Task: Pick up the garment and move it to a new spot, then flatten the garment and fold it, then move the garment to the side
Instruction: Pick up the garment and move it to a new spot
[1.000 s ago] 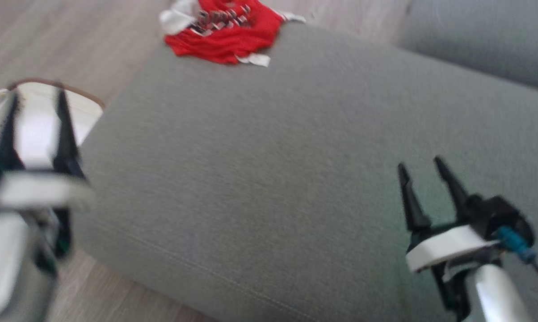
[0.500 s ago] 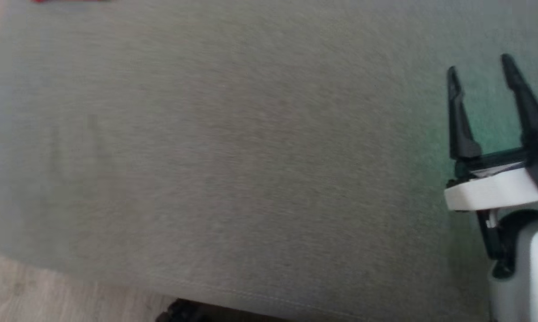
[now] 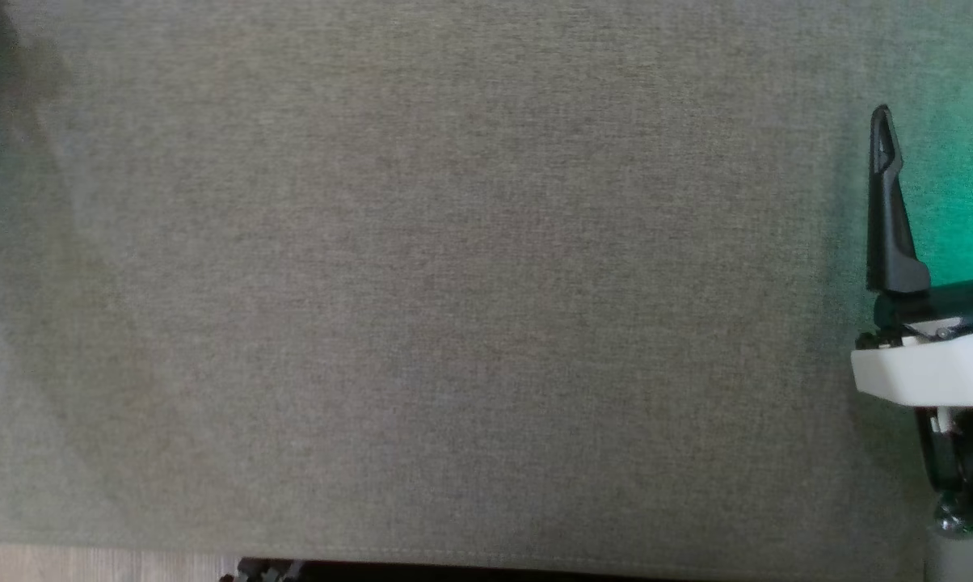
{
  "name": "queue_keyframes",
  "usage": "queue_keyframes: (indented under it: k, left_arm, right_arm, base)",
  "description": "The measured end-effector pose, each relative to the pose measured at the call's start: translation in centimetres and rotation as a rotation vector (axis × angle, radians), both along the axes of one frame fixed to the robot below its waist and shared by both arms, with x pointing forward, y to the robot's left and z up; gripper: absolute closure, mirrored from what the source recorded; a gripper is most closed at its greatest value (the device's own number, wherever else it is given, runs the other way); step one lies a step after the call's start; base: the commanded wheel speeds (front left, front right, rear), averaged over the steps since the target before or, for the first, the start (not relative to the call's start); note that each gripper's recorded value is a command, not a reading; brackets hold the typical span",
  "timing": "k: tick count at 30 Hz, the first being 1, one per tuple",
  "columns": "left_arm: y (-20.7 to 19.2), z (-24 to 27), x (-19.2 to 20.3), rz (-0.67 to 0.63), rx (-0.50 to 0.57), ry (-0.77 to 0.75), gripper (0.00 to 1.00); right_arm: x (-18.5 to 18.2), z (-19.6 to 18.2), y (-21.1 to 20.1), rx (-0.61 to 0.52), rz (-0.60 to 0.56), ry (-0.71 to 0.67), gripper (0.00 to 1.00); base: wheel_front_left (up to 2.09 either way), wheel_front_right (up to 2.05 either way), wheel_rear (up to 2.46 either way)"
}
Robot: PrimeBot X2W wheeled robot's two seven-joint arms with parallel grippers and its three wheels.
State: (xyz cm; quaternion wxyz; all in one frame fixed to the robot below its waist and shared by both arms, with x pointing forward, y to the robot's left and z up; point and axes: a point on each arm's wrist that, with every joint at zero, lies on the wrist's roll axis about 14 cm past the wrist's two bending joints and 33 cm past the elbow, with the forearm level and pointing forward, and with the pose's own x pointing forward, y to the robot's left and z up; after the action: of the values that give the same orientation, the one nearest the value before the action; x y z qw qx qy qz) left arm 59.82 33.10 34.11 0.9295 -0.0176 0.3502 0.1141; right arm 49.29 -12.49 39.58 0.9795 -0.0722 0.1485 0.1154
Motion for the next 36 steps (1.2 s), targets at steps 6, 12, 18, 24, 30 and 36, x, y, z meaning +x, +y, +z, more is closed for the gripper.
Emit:
queue_keyframes:
  k: [6,12,18,24,30,36]
  left_arm:
    - [-0.7,-0.2,1.0,-0.026,-0.025,0.032,1.0]
    - [-0.4,0.7,0.9,-0.04,0.006,0.011,1.0]
    - [0.3,6.3,2.7,-0.103,0.096,-0.103,1.0]
    - [-2.8,15.8,5.2,-0.249,0.175,-0.297,1.0]
    - [-7.8,25.1,4.5,-0.395,0.213,-0.459,1.0]
    - [-16.5,31.1,0.4,-0.617,0.17,-0.578,1.0]
  right_arm:
    - [0.0,0.3,-0.2,-0.002,-0.002,-0.013,0.0]
    - [0.4,1.5,-0.2,0.003,-0.002,-0.056,0.0]
    - [0.4,2.9,0.4,0.043,0.005,-0.097,0.0]
    - [-0.4,5.0,-0.2,0.08,-0.015,-0.144,0.0]
    - [-2.0,8.2,-1.1,0.145,-0.046,-0.205,0.0]
    - [-5.6,10.3,-2.8,0.166,-0.092,-0.239,0.0]
  base:
    - [0.0,0.0,0.0]
    - [0.0,0.0,0.0]
    - [0.0,0.0,0.0]
    - [0.0,0.0,0.0]
    - [0.0,0.0,0.0]
    - [0.0,0.0,0.0]
